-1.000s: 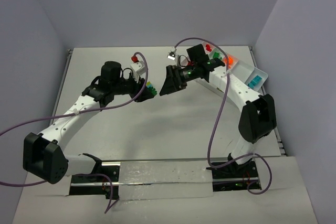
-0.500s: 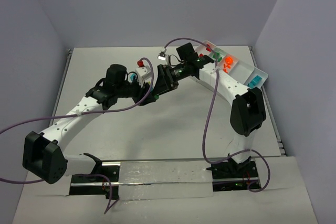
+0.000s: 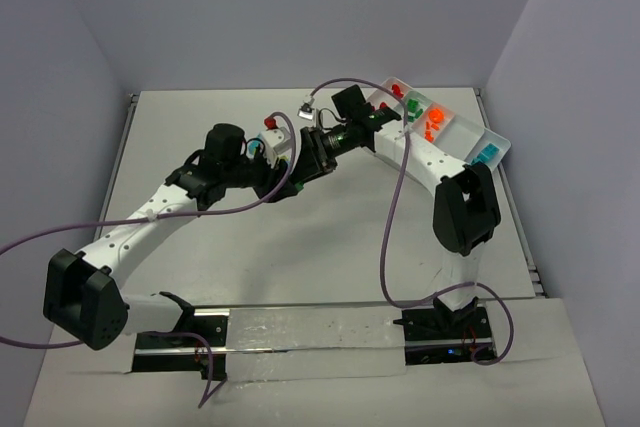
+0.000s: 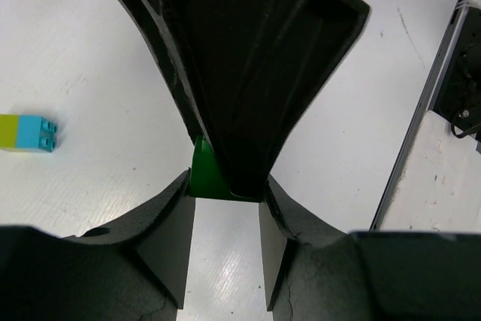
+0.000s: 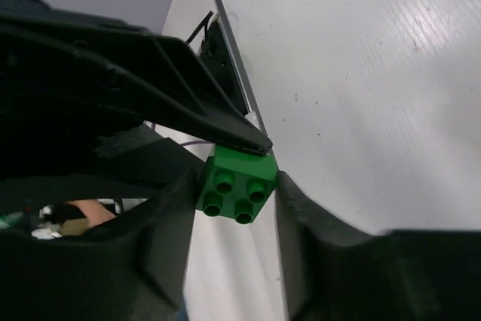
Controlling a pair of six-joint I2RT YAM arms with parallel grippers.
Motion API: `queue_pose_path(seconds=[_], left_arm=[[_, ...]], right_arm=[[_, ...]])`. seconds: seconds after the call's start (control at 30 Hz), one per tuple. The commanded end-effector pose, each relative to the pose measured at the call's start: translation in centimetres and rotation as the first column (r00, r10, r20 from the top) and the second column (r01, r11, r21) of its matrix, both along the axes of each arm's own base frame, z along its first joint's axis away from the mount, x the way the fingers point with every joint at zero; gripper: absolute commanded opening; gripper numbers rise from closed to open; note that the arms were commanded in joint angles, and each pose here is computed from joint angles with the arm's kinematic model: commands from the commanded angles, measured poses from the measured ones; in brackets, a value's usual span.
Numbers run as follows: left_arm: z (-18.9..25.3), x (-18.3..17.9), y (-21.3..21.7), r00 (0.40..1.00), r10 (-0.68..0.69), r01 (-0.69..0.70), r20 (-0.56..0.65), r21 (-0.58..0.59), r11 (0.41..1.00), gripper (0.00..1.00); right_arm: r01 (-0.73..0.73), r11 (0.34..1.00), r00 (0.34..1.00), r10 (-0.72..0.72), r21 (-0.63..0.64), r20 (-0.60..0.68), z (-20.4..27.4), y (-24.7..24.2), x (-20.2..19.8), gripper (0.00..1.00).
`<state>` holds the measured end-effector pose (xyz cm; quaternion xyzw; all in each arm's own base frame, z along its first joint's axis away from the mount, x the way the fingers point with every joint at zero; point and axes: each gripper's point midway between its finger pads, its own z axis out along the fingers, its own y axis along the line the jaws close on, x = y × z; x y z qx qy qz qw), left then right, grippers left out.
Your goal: Sort the legos into containers by color
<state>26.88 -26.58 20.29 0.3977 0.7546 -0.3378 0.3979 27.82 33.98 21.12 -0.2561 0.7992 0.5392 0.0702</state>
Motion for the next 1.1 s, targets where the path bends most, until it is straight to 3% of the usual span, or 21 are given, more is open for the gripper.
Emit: queue_pose_path(seconds=[0.0, 0.07, 0.13, 0.2, 0.3, 0.37, 0.47, 0.57, 0.67, 0.73, 1.07], left_arm=[[2.9, 1.7, -0.5, 0.995, 0.026, -0.023, 0.099, -0.034, 0.999, 0.03], [2.8, 2.0, -0.4, 0.994, 0.043, -0.041, 0.099, -0.027, 0.999, 0.18], [2.6, 2.7, 0.2, 0.991, 0.094, -0.095, 0.094, 0.000, 0.995, 0.64], [2.6, 3.2, 0.7, 0.988, 0.130, -0.131, 0.084, 0.007, 0.991, 0.97], [2.7, 4.0, 2.3, 0.986, 0.153, -0.153, 0.060, 0.001, 0.988, 0.99], [2.9, 5.2, 3.9, 0.979, 0.199, -0.199, 0.045, -0.014, 0.980, 0.99], [2.9, 6.7, 5.9, 0.963, 0.265, -0.264, 0.042, -0.010, 0.964, 0.99], [3.0, 7.5, 6.6, 0.951, 0.302, -0.302, 0.060, 0.003, 0.953, 0.99], [3.0, 8.0, 6.7, 0.945, 0.322, -0.323, 0.065, -0.002, 0.947, 0.99], [2.6, 8.4, 6.6, 0.943, 0.327, -0.328, 0.053, -0.004, 0.945, 0.99], [2.2, 9.4, 6.5, 0.938, 0.345, -0.345, 0.042, 0.009, 0.938, 0.99]], right_arm=[[-0.054, 0.997, 0.997, 0.057, 0.047, -0.047, 0.4, 0.7, -0.9, 0.34], [-0.060, 0.996, 0.997, 0.063, 0.060, -0.052, 0.6, 0.7, -0.9, 0.19], [-0.042, 0.997, 0.998, 0.045, 0.065, -0.041, 1.0, 0.0, -0.3, 0.00], [-0.024, 0.998, 0.999, 0.026, 0.060, -0.034, 0.9, -0.4, 0.2, 0.00], [0.095, 0.995, 0.994, -0.096, 0.016, 0.049, 0.7, -3.2, 4.0, 0.00], [0.252, 0.965, 0.959, -0.240, -0.067, 0.150, -0.3, -6.8, 8.6, 0.00], [0.533, 0.818, 0.816, -0.429, -0.216, 0.389, -1.8, -14.5, 16.0, 0.00], [0.682, 0.672, 0.693, -0.469, -0.288, 0.547, -2.3, -19.8, 20.1, 0.00], [0.744, 0.564, 0.645, -0.465, -0.359, 0.606, -3.4, -23.3, 22.6, 0.00], [0.751, 0.534, 0.639, -0.440, -0.388, 0.631, -4.5, -24.6, 24.0, 0.00], [0.751, 0.511, 0.647, -0.442, -0.418, 0.622, -8.6, -24.8, 27.8, 0.00]])
